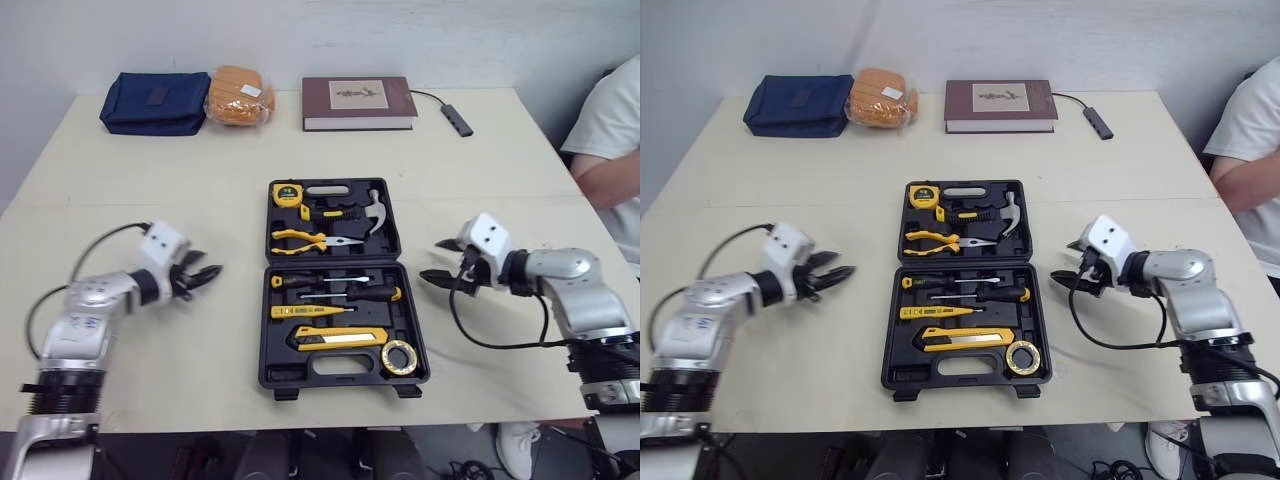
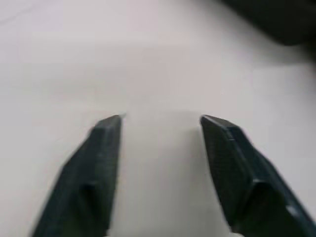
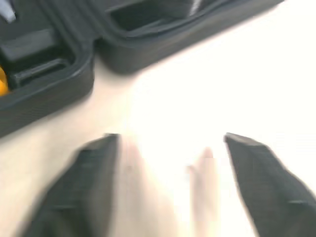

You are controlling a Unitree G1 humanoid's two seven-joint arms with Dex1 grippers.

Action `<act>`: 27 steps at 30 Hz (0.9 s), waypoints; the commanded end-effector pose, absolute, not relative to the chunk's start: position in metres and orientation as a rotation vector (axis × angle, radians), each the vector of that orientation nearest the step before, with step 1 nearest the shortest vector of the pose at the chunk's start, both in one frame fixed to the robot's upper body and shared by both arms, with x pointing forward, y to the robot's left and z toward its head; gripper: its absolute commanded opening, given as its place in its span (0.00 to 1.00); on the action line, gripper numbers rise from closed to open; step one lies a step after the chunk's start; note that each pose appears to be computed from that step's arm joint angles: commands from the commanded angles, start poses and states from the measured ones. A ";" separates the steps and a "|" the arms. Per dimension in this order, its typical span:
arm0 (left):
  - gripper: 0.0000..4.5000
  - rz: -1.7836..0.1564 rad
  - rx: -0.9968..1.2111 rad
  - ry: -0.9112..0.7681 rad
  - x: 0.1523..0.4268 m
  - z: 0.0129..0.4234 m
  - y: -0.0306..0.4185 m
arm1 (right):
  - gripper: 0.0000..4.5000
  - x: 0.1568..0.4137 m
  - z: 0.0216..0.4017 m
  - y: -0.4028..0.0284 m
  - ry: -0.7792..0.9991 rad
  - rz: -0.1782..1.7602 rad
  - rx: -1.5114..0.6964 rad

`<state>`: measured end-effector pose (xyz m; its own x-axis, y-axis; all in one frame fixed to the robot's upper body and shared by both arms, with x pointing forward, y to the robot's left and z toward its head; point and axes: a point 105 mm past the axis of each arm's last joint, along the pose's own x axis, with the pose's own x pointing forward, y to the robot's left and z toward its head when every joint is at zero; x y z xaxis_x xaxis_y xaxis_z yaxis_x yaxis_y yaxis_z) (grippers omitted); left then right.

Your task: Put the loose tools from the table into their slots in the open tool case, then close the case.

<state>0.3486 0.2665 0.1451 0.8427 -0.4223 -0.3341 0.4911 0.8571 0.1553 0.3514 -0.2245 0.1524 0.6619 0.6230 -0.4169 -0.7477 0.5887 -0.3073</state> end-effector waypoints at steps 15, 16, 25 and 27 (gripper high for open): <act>0.98 -0.580 -0.082 0.599 0.381 0.200 0.171 | 1.00 0.354 0.209 -0.174 0.788 0.625 0.017; 0.98 -0.572 -0.058 0.608 0.382 0.197 0.169 | 1.00 0.359 0.207 -0.174 0.794 0.600 0.008; 0.98 -0.526 -0.066 0.665 0.394 0.173 0.158 | 1.00 0.377 0.198 -0.162 0.817 0.535 -0.018; 0.98 -0.514 -0.053 0.673 0.395 0.169 0.159 | 1.00 0.378 0.197 -0.160 0.816 0.535 -0.021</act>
